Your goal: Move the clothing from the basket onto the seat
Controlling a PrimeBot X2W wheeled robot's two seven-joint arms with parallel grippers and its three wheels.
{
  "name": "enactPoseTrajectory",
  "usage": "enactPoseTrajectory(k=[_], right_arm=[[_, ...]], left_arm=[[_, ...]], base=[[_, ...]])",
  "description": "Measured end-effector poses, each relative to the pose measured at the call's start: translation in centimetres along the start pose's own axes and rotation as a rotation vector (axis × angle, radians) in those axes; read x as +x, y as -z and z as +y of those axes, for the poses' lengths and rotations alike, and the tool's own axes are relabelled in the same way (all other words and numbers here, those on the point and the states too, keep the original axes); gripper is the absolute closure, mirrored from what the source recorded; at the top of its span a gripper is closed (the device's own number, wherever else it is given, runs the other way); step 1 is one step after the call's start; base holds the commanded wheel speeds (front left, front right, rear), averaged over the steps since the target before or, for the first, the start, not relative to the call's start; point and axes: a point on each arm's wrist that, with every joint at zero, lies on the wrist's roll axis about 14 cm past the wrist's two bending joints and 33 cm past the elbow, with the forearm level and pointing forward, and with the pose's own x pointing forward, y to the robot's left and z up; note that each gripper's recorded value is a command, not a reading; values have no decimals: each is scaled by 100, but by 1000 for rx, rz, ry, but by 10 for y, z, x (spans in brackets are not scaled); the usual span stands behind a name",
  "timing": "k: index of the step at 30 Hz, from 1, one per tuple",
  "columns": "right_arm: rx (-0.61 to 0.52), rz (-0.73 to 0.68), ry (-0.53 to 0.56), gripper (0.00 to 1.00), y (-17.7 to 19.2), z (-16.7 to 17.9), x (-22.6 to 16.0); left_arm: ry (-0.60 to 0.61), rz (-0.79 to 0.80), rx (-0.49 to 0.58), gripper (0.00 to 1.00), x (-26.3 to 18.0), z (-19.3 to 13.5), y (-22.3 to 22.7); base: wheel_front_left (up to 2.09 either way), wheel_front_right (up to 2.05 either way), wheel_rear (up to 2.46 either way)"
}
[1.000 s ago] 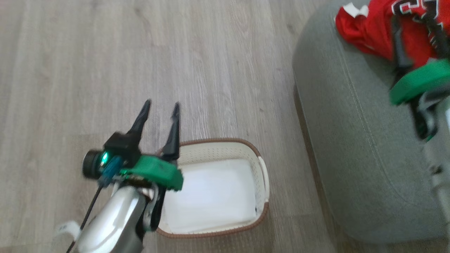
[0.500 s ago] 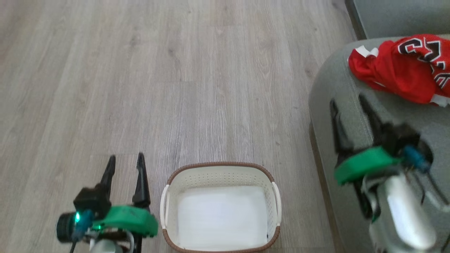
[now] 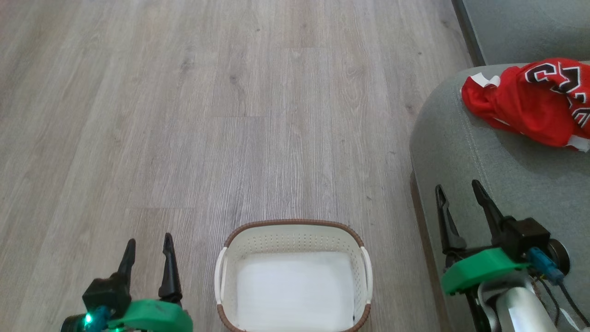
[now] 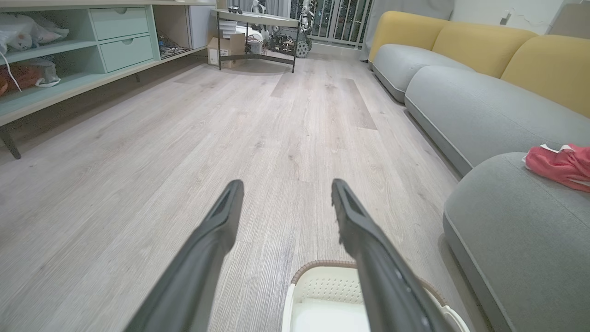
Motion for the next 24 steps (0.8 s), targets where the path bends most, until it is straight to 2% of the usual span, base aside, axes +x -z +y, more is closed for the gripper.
enactPoseTrajectory(k=[24], right_arm=[[26, 13, 9, 0, 6, 0, -10]], left_arm=[[-11, -10, -6, 0, -5, 6, 1]], base=[[0, 0, 0]])
